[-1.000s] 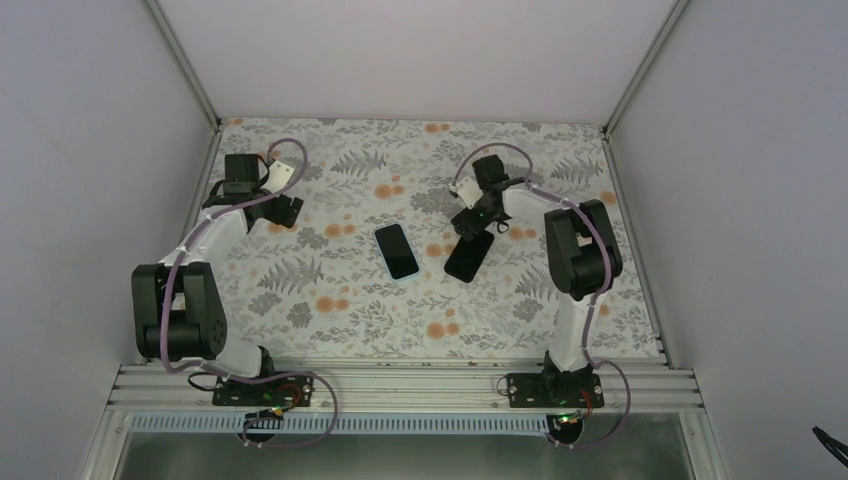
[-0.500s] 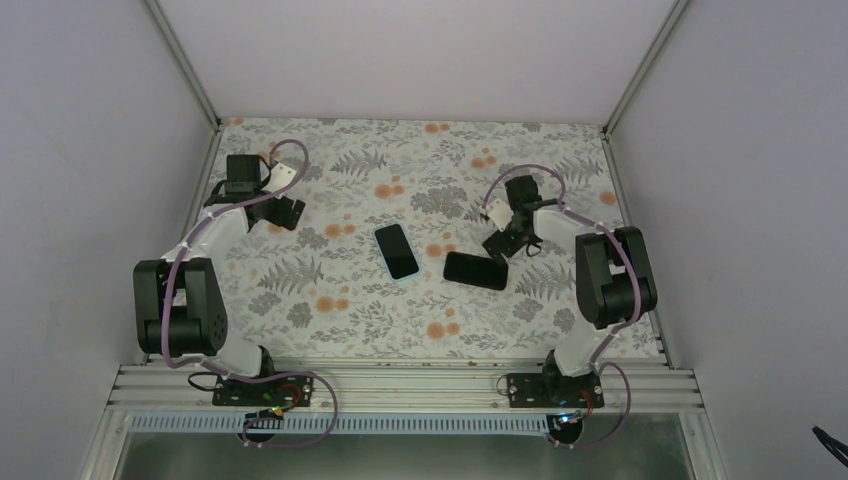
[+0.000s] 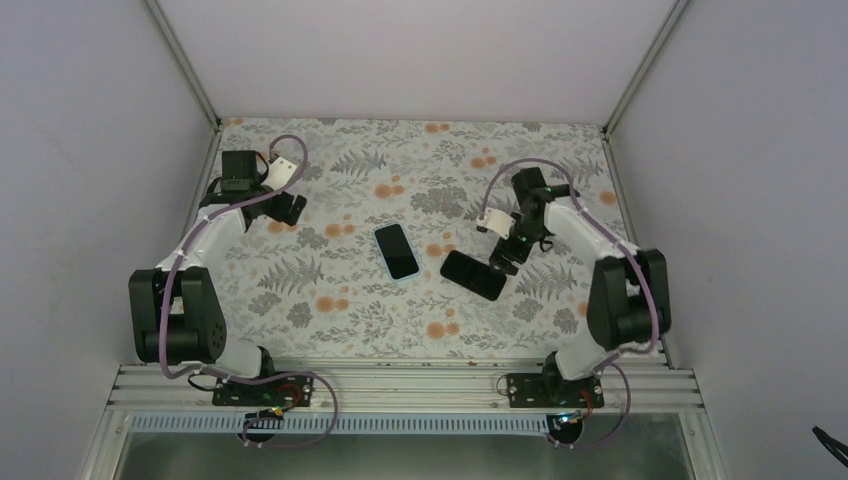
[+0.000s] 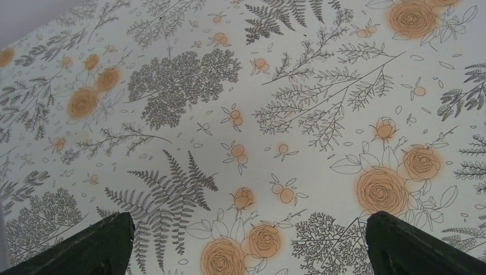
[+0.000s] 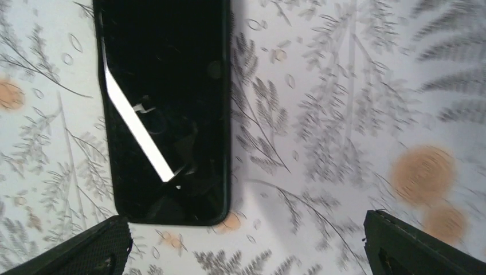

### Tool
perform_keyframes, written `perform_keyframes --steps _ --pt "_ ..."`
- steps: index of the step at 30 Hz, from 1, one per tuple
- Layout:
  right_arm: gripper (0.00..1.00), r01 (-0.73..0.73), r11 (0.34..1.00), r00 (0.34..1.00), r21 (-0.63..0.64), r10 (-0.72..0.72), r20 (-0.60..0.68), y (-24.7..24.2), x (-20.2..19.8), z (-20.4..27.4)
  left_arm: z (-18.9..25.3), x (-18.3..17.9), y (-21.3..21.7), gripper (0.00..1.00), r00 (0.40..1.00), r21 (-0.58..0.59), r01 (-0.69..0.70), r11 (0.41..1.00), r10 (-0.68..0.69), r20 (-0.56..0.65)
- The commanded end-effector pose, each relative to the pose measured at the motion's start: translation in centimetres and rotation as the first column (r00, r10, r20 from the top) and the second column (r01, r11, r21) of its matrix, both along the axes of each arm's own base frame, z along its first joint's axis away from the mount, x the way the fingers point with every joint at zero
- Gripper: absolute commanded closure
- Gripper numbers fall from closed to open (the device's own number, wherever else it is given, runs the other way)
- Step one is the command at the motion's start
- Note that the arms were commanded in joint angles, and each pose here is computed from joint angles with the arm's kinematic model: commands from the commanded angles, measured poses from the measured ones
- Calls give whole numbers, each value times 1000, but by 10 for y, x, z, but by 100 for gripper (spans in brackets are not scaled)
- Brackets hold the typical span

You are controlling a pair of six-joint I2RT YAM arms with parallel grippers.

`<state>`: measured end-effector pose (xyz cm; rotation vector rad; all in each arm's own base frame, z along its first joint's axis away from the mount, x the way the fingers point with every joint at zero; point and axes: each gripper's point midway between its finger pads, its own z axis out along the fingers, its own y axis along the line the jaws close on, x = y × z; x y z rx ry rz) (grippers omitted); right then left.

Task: Take the phone out of the phone case
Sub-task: Adjust the phone at the center of the board, then pick up the phone at the center of the board.

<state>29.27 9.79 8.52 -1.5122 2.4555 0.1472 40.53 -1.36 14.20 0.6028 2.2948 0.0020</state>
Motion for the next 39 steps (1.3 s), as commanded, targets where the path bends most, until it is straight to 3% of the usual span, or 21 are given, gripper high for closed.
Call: perform_keyframes --steps 1,5,10,16,21,26,39 --pt "0 -1 994 967 111 29 -252 25 -24 -14 13 2 -3 0 999 -14 24 1000 -24 29" --pt "0 0 978 956 207 60 -286 44 -28 -9 8 -1 -3 0 999 -2 31 1000 -31 15" --pt "0 13 981 947 191 49 -319 45 -36 -24 8 -2 0 0 999 23 28 999 -29 21" --pt "0 52 997 973 62 -36 -230 39 -31 -53 6 0 2 0 1000 17 12 1000 -12 24" --pt "0 62 995 986 82 -48 -162 41 -26 -50 5 0 2 0 1000 13 5 1000 -5 26" --pt "0 37 996 983 77 -23 -180 42 -40 -49 8 -1 2 0 999 16 8 1000 -9 32" --pt "0 0 995 985 -101 -18 -173 32 -71 -82 8 2 2 0 1000 15 5 1000 -5 24"
